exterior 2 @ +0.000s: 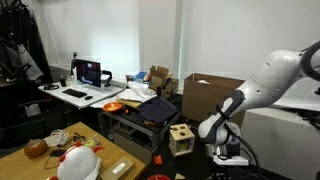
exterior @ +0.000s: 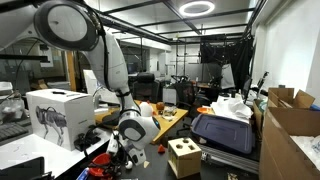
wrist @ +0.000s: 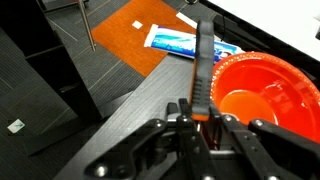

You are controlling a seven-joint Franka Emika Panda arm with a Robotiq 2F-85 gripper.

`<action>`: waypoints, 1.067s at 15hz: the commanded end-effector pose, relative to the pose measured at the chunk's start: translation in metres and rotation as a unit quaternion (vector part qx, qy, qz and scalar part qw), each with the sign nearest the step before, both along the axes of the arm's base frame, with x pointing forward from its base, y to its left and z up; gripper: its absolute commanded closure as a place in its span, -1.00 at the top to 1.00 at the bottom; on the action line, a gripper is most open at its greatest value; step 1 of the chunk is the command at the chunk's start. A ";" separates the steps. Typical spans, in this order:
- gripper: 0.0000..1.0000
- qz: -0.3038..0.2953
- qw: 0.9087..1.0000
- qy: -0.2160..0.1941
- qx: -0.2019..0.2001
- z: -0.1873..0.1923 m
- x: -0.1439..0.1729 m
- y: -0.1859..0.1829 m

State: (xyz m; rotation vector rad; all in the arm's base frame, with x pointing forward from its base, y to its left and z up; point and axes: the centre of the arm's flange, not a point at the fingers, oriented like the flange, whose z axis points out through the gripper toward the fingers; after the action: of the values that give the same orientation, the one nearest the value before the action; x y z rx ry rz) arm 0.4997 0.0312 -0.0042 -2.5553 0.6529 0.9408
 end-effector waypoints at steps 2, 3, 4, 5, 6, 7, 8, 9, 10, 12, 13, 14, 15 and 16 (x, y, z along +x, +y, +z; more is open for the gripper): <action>-0.91 0.022 1.000 -0.002 0.003 0.030 -0.005 0.008; -0.91 0.028 1.000 0.002 0.010 0.034 -0.001 0.009; -0.91 0.036 0.999 0.006 0.017 0.037 0.001 0.011; -0.91 0.046 0.999 0.009 0.022 0.041 0.003 0.014; -0.91 0.055 0.998 0.014 0.028 0.045 0.004 0.017; -0.91 0.065 0.997 0.019 0.031 0.050 0.006 0.019; -0.91 0.072 0.996 0.023 0.036 0.055 0.008 0.021; -0.91 0.080 0.996 0.026 0.040 0.060 0.008 0.023; -0.91 0.087 0.995 0.029 0.044 0.064 0.009 0.025; -0.91 0.098 0.993 0.033 0.053 0.073 0.008 0.029; -0.91 0.104 0.992 0.032 0.059 0.078 0.007 0.031; -0.91 0.108 0.992 0.032 0.063 0.081 0.006 0.033; -0.91 0.114 0.991 0.028 0.069 0.085 0.004 0.036; -0.91 0.120 0.990 0.028 0.074 0.087 0.002 0.039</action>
State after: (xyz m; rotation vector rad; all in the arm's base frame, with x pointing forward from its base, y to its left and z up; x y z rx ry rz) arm 0.5102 0.0636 0.0585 -2.5279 0.3565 1.0828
